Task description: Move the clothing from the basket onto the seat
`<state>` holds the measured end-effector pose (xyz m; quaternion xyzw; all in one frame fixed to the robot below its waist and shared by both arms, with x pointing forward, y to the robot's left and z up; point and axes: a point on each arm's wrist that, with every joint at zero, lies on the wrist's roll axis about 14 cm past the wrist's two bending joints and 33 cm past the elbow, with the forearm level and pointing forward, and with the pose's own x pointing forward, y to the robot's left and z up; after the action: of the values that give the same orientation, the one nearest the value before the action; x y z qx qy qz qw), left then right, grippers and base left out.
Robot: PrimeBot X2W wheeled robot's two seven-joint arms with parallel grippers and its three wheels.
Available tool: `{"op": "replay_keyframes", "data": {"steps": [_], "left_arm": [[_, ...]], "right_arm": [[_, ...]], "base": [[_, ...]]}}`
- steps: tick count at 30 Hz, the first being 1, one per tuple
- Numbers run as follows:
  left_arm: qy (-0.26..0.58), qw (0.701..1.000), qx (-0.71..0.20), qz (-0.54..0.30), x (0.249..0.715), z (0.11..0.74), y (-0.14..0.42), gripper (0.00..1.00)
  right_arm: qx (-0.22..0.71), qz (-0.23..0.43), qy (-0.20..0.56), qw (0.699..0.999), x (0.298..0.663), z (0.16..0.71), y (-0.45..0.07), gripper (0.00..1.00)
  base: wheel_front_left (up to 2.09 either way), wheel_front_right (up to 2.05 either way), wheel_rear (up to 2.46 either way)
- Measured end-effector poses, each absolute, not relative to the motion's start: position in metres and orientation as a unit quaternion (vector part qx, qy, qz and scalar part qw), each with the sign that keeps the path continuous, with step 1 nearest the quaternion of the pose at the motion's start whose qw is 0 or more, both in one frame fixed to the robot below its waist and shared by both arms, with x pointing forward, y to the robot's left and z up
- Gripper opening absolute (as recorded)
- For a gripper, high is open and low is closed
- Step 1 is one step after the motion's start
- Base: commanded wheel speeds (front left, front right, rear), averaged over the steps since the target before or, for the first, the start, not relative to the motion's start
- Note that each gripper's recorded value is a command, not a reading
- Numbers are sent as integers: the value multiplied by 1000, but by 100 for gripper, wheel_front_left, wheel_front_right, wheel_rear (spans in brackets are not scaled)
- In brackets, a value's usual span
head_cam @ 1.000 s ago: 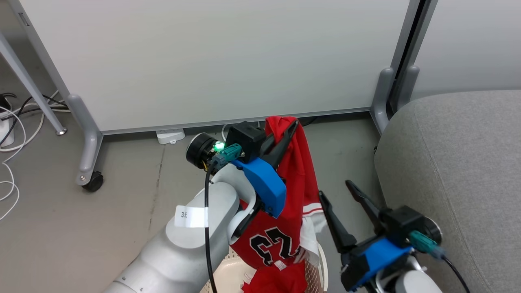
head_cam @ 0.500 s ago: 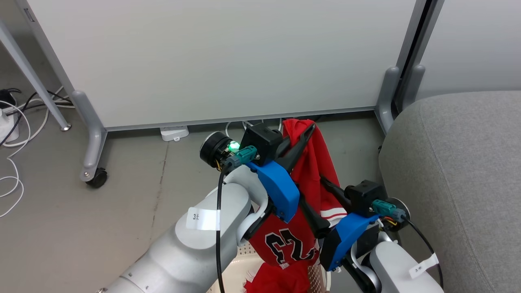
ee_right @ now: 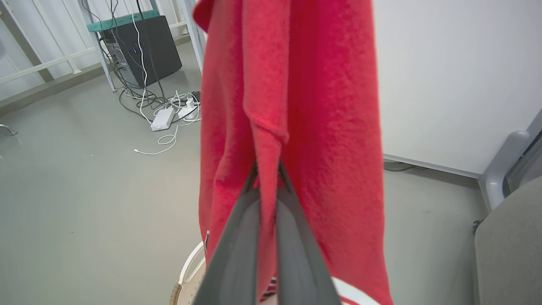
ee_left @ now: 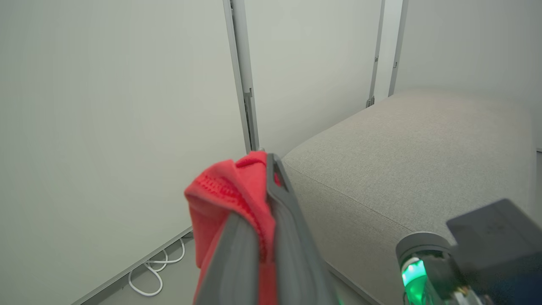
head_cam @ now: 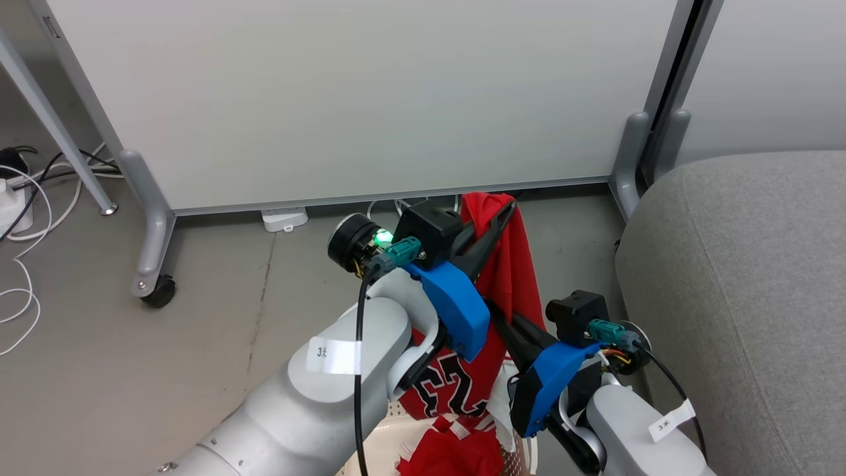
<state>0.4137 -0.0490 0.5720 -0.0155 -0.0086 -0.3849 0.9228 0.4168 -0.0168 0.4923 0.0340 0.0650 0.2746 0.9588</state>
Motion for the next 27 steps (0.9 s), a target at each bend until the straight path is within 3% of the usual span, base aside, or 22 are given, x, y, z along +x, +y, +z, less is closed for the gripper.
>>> {"op": "replay_keyframes", "data": {"steps": [9, 10, 12, 27], "left_arm": [[-8, 925, -20, -379, 415, 573, -49, 0], [-8, 925, -22, -378, 415, 573, -49, 17], [-7, 926, -23, -377, 415, 573, -49, 100], [-21, 950, -64, -304, 404, 546, 2, 100]], "right_arm": [[35, 270, 65, 960, 416, 490, -21, 0], [35, 269, 65, 960, 416, 490, -21, 0], [34, 268, 63, 961, 417, 490, -22, 0], [33, 248, 45, 967, 422, 494, -37, 0]], "base": [[0, 0, 0], [0, 0, 0], [0, 0, 0], [0, 0, 0]]}}
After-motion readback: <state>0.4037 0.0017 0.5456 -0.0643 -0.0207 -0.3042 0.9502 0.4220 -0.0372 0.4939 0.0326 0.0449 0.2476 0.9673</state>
